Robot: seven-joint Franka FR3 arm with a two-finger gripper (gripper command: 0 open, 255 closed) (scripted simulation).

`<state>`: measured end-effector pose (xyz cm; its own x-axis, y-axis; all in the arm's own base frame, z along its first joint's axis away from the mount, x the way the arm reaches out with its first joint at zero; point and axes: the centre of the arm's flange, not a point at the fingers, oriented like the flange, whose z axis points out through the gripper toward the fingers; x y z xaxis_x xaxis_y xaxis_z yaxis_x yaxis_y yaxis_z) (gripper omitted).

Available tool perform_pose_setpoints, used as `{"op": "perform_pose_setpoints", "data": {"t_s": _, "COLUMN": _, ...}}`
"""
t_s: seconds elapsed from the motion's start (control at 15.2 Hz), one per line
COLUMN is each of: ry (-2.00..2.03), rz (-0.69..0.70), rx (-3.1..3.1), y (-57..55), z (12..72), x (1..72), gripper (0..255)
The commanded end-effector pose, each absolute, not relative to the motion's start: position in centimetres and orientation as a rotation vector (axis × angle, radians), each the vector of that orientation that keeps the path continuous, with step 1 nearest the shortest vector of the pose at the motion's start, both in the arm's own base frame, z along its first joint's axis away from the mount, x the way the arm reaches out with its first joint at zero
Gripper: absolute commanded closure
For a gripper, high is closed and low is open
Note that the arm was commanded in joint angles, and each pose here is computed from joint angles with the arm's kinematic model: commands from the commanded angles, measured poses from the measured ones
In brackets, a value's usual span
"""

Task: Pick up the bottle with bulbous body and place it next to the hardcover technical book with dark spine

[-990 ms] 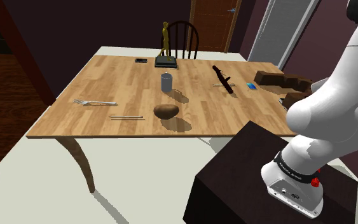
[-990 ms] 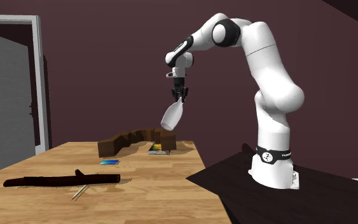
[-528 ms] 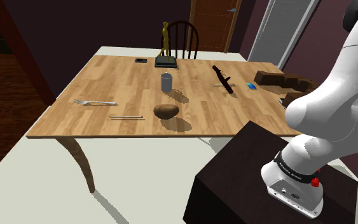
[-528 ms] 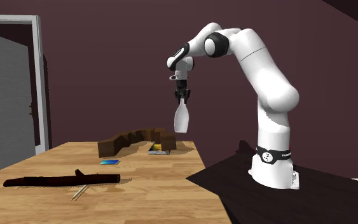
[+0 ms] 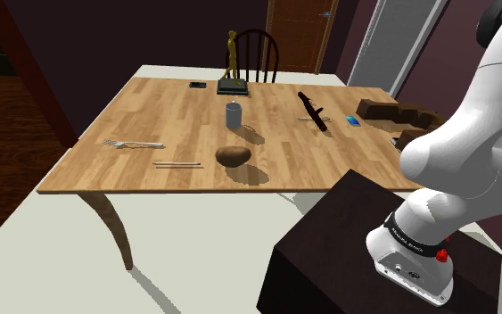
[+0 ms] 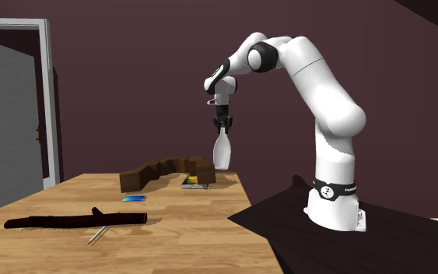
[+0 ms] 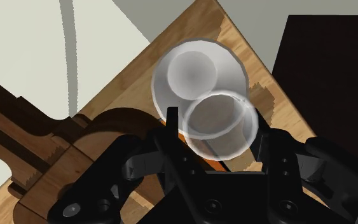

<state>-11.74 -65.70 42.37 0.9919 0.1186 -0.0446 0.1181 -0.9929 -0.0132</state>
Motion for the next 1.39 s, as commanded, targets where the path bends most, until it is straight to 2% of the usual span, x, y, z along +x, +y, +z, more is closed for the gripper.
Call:
{"op": "perform_pose_setpoints", "data": {"t_s": 0.0, "ry": -0.186, "rz": 0.071, "rx": -3.126, "y": -65.7, "z": 41.3, "x": -11.8, "gripper": 255}}
{"op": "perform_pose_setpoints", "data": {"t_s": 0.66, "ry": -0.186, "rz": 0.071, "rx": -3.126, "y": -65.7, "z": 40.0, "x": -11.8, "gripper": 255}}
{"op": "perform_pose_setpoints", "data": {"t_s": 0.73, "ry": -0.186, "rz": 0.071, "rx": -3.126, "y": -65.7, "z": 40.0, "x": -11.8, "gripper": 0}}
{"op": "perform_pose_setpoints", "data": {"t_s": 1.06, "ry": -0.186, "rz": 0.071, "rx": -3.126, "y": -65.7, "z": 40.0, "x": -11.8, "gripper": 0}}
{"op": "perform_pose_setpoints", "data": {"t_s": 1.32, "ry": -0.186, "rz": 0.071, "rx": -3.126, "y": -65.7, "z": 45.0, "x": -11.6, "gripper": 0}}
